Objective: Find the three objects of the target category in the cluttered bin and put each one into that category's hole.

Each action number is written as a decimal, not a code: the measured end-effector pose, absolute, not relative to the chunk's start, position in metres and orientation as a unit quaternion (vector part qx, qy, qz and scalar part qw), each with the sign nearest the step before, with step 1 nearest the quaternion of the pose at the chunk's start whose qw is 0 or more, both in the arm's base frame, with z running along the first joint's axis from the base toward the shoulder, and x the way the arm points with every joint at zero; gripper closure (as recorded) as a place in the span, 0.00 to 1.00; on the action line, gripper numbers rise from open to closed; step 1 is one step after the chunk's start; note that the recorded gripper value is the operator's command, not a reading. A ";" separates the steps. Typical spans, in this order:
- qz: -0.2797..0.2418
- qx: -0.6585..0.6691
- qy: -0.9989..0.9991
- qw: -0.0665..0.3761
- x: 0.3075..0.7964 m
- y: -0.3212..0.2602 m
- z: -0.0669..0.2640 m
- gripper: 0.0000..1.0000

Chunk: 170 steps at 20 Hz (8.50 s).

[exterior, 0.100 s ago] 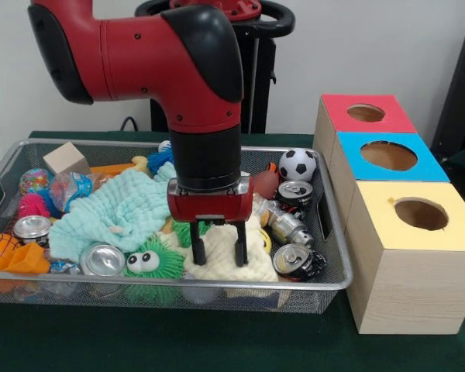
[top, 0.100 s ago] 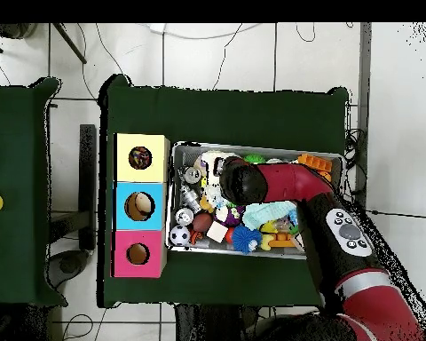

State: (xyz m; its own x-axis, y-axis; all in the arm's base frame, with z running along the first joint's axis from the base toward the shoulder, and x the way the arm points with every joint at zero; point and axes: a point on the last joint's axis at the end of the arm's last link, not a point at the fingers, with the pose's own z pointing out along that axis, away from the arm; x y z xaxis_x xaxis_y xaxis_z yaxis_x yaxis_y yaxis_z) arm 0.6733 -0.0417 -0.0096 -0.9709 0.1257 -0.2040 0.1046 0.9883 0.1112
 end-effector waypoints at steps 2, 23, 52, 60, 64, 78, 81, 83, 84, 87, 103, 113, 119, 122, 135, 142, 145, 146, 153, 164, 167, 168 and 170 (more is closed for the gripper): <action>0.048 0.050 0.991 0.115 0.671 -0.040 -0.011 1.00; 0.021 0.049 0.995 0.079 0.663 -0.034 0.099 1.00; 0.000 0.070 0.996 0.052 0.715 -0.027 0.243 1.00; 0.005 0.084 0.996 0.043 0.716 -0.038 0.259 1.00; 0.007 0.107 0.993 0.050 0.713 -0.068 0.273 1.00; 0.017 0.172 0.983 0.062 0.676 -0.167 0.254 1.00; 0.020 0.176 0.982 0.065 0.667 -0.175 0.245 1.00; 0.020 0.176 0.982 0.067 0.662 -0.178 0.240 1.00; 0.020 0.175 0.982 0.069 0.659 -0.181 0.235 1.00; 0.019 0.171 0.982 0.072 0.656 -0.184 0.226 1.00; 0.046 0.155 0.985 0.060 0.645 -0.187 0.192 1.00; 0.052 0.153 0.985 0.057 0.655 -0.202 0.203 1.00; 0.047 0.140 0.989 0.028 0.671 -0.216 0.231 1.00; 0.043 0.131 0.990 0.010 0.681 -0.228 0.252 1.00; 0.038 0.109 0.993 0.031 0.725 -0.265 0.299 1.00; 0.036 0.103 0.994 0.034 0.722 -0.276 0.298 1.00; 0.035 0.106 0.993 0.037 0.718 -0.283 0.295 1.00; 0.034 0.107 0.993 0.038 0.716 -0.285 0.294 1.00; 0.031 0.118 0.991 0.061 0.692 -0.307 0.265 1.00; 0.026 0.103 0.993 0.058 0.644 -0.302 0.212 1.00; 0.027 0.098 0.993 0.054 0.632 -0.297 0.205 1.00; 0.026 0.094 0.994 0.053 0.626 -0.293 0.202 1.00; 0.024 0.088 0.994 0.052 0.621 -0.288 0.199 1.00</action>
State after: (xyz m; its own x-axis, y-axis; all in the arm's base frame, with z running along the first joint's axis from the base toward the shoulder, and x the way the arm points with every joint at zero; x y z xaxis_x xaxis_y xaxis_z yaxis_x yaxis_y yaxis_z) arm 0.6206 -0.2881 0.1990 -0.9791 0.1778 -0.0990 0.1729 0.9833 0.0569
